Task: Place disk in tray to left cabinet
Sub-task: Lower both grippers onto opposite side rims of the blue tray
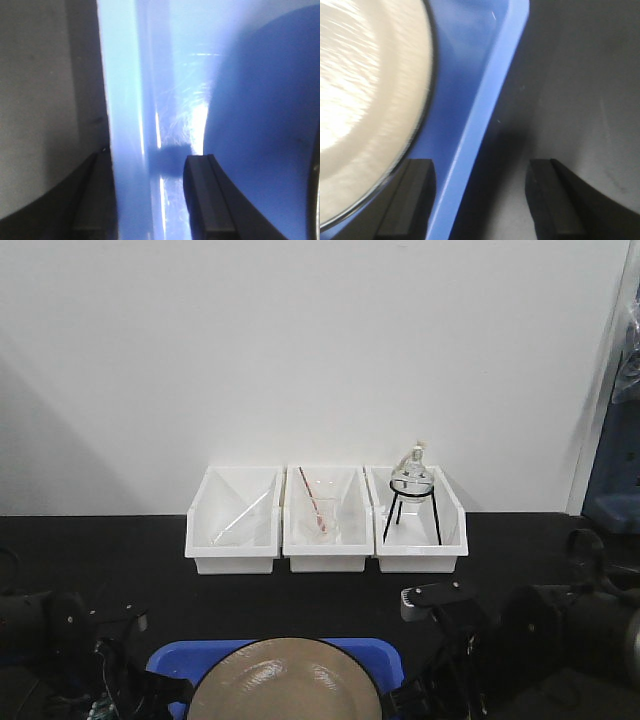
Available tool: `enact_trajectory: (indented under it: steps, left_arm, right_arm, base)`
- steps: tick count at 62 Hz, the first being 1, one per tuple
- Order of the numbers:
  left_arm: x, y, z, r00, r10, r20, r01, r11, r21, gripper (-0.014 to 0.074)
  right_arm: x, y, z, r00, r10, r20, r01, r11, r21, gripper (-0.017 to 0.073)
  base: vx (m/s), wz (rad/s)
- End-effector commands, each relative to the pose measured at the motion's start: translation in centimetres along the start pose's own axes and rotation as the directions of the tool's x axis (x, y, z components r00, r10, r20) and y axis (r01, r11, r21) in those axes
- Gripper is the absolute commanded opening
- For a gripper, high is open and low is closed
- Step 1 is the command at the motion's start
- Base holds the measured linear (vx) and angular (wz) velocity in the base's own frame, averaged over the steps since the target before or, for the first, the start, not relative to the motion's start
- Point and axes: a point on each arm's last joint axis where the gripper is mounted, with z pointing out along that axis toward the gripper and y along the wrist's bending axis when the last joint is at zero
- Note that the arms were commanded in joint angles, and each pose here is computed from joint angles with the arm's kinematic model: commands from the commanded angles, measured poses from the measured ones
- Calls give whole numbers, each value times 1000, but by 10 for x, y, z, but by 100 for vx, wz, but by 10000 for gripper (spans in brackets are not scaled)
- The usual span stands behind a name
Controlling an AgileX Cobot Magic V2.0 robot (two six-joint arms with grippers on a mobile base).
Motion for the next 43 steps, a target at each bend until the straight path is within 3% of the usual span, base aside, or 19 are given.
enact_trajectory:
  steps: [1, 29, 43]
  left_arm:
    - [-4, -10, -16, 1000, -11, 29, 10, 999, 32, 417]
    - [-5, -10, -16, 999, -11, 33, 10, 999, 31, 417]
    - [-4, -10, -16, 999, -12, 31, 11, 999, 32, 417]
  right_arm:
    - [-17, 0, -11, 993, 15, 115, -16, 1000, 9, 475]
    - [-10, 0, 29, 991, 126, 53, -124, 992, -35, 395]
    - [-17, 22, 41, 999, 37, 16, -36, 998, -59, 382]
  base:
    - [0, 0]
    - [0, 0]
    - [0, 0]
